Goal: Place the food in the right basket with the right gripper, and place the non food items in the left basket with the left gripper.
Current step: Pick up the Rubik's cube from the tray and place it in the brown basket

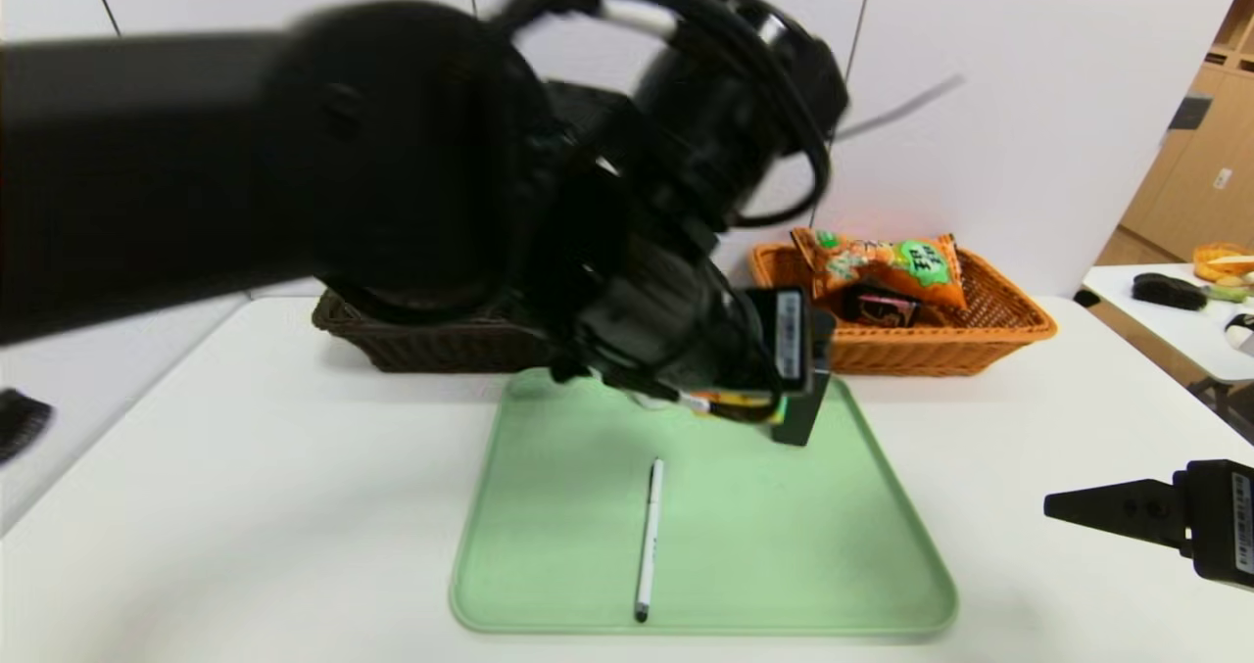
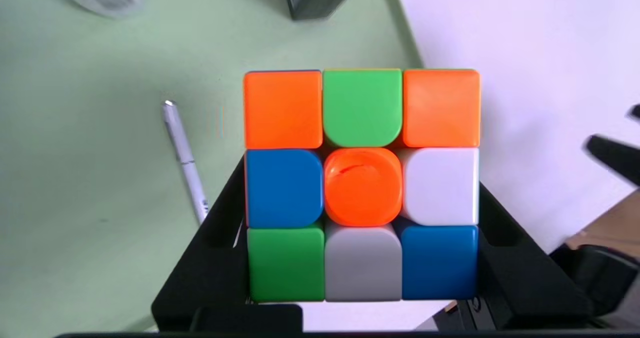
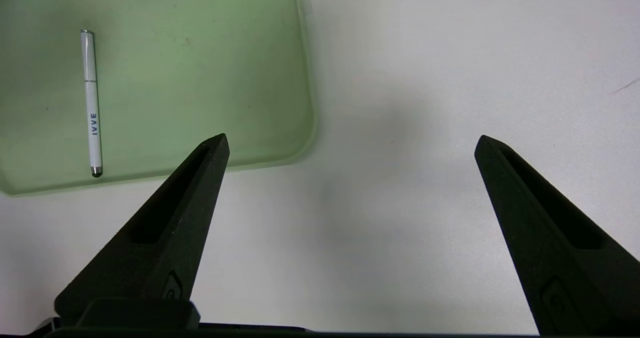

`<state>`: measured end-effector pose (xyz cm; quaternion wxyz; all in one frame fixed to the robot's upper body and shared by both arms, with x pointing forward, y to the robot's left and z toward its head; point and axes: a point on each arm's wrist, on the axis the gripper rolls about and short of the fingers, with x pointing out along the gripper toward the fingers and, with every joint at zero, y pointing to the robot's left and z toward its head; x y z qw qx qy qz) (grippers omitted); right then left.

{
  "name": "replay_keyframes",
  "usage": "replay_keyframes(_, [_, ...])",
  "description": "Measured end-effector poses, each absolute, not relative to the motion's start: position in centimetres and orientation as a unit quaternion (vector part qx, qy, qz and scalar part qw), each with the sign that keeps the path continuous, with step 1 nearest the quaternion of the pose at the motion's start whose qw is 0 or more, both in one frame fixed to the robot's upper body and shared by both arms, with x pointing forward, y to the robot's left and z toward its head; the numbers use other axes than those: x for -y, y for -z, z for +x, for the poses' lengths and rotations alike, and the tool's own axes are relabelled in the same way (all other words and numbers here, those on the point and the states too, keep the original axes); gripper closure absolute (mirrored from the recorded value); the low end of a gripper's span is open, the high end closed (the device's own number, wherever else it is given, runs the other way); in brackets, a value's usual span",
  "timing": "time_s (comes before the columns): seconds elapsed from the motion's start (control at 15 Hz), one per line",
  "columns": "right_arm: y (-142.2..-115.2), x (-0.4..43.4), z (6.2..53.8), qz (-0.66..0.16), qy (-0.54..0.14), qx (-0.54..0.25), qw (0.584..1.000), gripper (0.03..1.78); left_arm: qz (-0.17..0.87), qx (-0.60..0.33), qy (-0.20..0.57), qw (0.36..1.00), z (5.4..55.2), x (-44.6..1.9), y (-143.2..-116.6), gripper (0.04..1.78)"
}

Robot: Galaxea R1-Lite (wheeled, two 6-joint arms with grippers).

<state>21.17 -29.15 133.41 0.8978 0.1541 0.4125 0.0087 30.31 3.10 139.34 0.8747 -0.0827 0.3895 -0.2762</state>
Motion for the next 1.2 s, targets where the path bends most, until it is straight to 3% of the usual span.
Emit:
replay_keyframes(0.27, [-133.4,29.1,21.2,0.153,-0.010,-0.412,0.898,0.11,-0.155,-0.302,0.222,0.914,32.8,-11.5,-145.0,0.82])
replay_keyframes(0.53, [-133.4,29.1,21.2,0.153,-0.011,-0.411,0.899,0.11,-0.176,-0.248,0.130,0.944,36.2,-19.3,-146.8,0.82])
replay_keyframes(0.87, [-133.6,29.2,21.0,0.154,-0.011,-0.405,0.901,0.11,-0.128,-0.258,0.020,0.957,42.2,-25.9,-143.7,0.82])
replay_keyframes(1.2, [-133.6,29.3,20.7,0.155,-0.012,-0.401,0.903,0.11,-0.116,-0.292,-0.015,0.949,47.8,-27.3,-138.6,0.82])
